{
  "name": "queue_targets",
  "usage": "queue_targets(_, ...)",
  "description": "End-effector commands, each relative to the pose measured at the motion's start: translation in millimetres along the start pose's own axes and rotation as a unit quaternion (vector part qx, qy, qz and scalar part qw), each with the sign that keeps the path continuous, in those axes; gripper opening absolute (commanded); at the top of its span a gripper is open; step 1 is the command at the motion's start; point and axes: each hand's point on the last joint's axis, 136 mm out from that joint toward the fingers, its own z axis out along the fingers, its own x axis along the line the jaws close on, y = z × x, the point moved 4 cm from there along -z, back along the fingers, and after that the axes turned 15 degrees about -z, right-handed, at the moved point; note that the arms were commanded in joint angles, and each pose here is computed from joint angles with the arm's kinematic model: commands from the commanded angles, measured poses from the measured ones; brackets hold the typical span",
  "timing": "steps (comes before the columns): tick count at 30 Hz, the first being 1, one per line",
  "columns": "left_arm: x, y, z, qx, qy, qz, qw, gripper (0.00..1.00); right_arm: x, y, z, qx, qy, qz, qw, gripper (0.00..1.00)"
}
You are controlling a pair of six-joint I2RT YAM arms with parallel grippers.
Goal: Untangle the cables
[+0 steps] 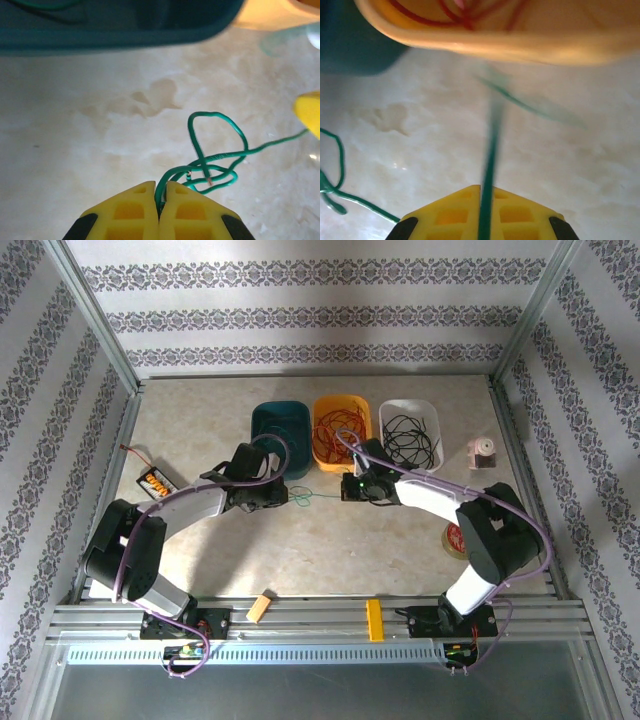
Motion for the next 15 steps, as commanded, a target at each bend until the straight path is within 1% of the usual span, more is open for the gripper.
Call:
queue_targets(1, 51.9, 0.6, -9.0, -0.021, 0.103, -0.035, 0.994, 0.00, -51.5, -48.8, -10.8, 0.071, -0.124, 0.032, 0.989, 0.00)
queue_targets(3, 45.0, -2.5, -8.1, -0.007, 0.079, -0.028, 0.996, 0.00, -53.6, -52.5, -13.5, 0.072, -0.128, 0.032, 0.989, 0.00)
queue_targets(4, 44.9, -3.6, -9.1, -0.002, 0.080, -0.025, 0.997, 0.00, -56.8, -54.8, -15.9, 0.072, -0.133, 0.039, 0.988, 0.00)
queue_targets(8, 61.3, -4.0, -20.3, -0.017, 0.126, -0.033, 0.991, 0.00, -84.3, -71.0, -33.1, 0.059, -0.158, 0.113, 0.979, 0.00)
queue_targets(10, 67.9, -5.1, -26.1, -0.025, 0.126, -0.042, 0.991, 0.00, -101.0, -82.9, -44.3, 0.045, -0.170, 0.159, 0.972, 0.00)
queue_targets(12, 71.5, -6.3, -30.1, -0.033, 0.109, -0.055, 0.992, 0.10, -115.5, -94.2, -57.3, 0.028, -0.180, 0.200, 0.963, 0.00)
queue_targets(13, 70.7, -6.9, -31.0, -0.033, 0.091, -0.061, 0.993, 0.17, -122.4, -99.1, -63.7, 0.018, -0.185, 0.221, 0.957, 0.00)
queue_targets(14, 70.5, -8.3, -30.9, -0.031, 0.076, -0.066, 0.994, 0.30, -128.0, -103.9, -69.4, 0.008, -0.187, 0.238, 0.953, 0.00)
queue_targets(15, 70.4, -8.8, -30.2, -0.030, 0.069, -0.070, 0.995, 0.38, -132.2, -107.2, -74.2, 0.000, -0.189, 0.251, 0.949, 0.00)
